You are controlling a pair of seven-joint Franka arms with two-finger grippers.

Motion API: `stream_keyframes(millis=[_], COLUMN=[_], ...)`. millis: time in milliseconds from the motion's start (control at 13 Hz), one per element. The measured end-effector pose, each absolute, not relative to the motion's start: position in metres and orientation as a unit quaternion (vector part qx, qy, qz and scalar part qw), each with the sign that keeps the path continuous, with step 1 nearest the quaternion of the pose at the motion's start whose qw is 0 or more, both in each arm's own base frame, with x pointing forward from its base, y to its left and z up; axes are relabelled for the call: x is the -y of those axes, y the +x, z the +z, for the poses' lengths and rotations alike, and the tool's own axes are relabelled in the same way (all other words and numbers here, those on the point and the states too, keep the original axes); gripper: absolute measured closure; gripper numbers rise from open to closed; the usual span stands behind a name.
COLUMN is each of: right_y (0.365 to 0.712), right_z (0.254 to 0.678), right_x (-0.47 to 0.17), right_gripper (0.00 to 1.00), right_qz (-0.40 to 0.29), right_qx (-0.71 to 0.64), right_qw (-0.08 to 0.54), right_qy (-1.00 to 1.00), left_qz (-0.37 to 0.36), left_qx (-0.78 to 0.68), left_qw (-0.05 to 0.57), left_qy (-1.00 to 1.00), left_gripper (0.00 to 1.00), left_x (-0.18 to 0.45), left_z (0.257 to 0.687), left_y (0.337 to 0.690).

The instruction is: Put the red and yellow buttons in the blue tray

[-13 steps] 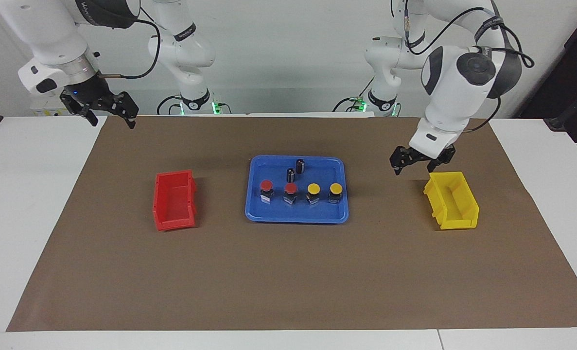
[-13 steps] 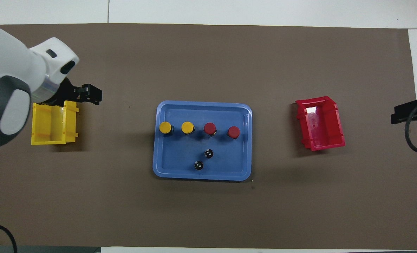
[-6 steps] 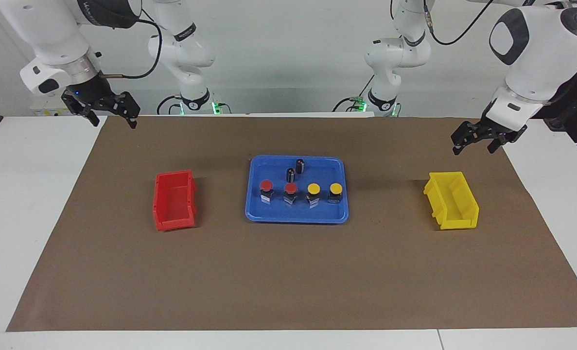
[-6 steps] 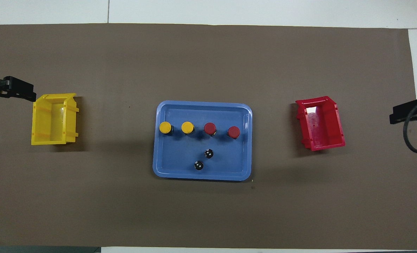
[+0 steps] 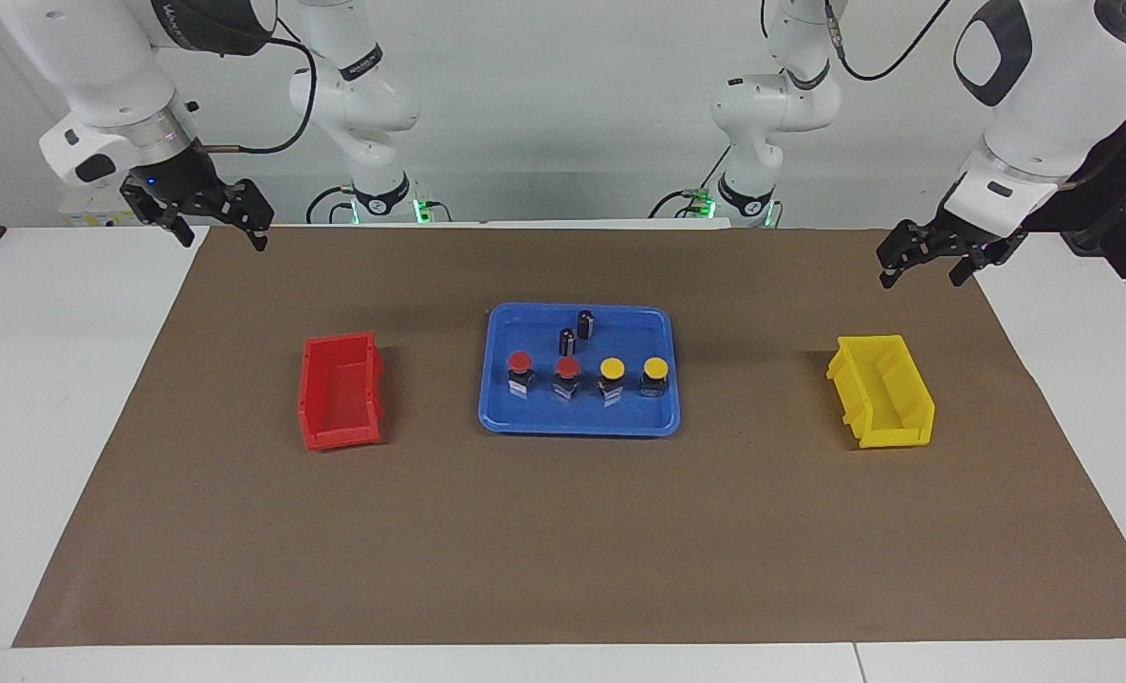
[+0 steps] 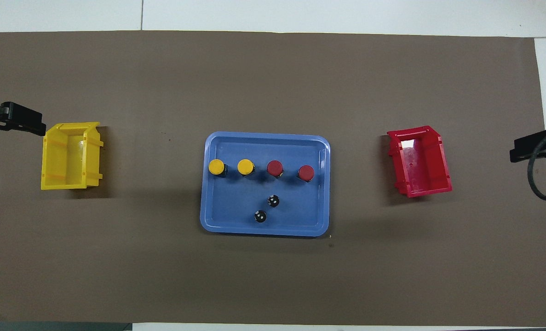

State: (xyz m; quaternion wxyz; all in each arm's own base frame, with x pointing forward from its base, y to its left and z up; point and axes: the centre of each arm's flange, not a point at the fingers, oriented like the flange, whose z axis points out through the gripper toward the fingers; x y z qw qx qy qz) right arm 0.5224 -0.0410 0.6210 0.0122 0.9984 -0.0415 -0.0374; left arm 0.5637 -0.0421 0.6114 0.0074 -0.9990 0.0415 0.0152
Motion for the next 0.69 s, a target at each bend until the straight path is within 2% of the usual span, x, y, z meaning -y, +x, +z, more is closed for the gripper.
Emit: stream_keyframes(millis=[692], right_y=[0.5224], right_z=[0.6209], right_x=[0.0405], right_gripper=[0.00], right_qz=[-0.038], right_qx=[0.041], right_qw=[0.012], right_qy=[0.998], left_qz=[0.021], left_qx=[-0.065], left_qw=[0.007], left_qy=[-0.998], left_gripper=[0.00], left_x=[0.0387], left_z=[0.6156], left_y=[0.5586])
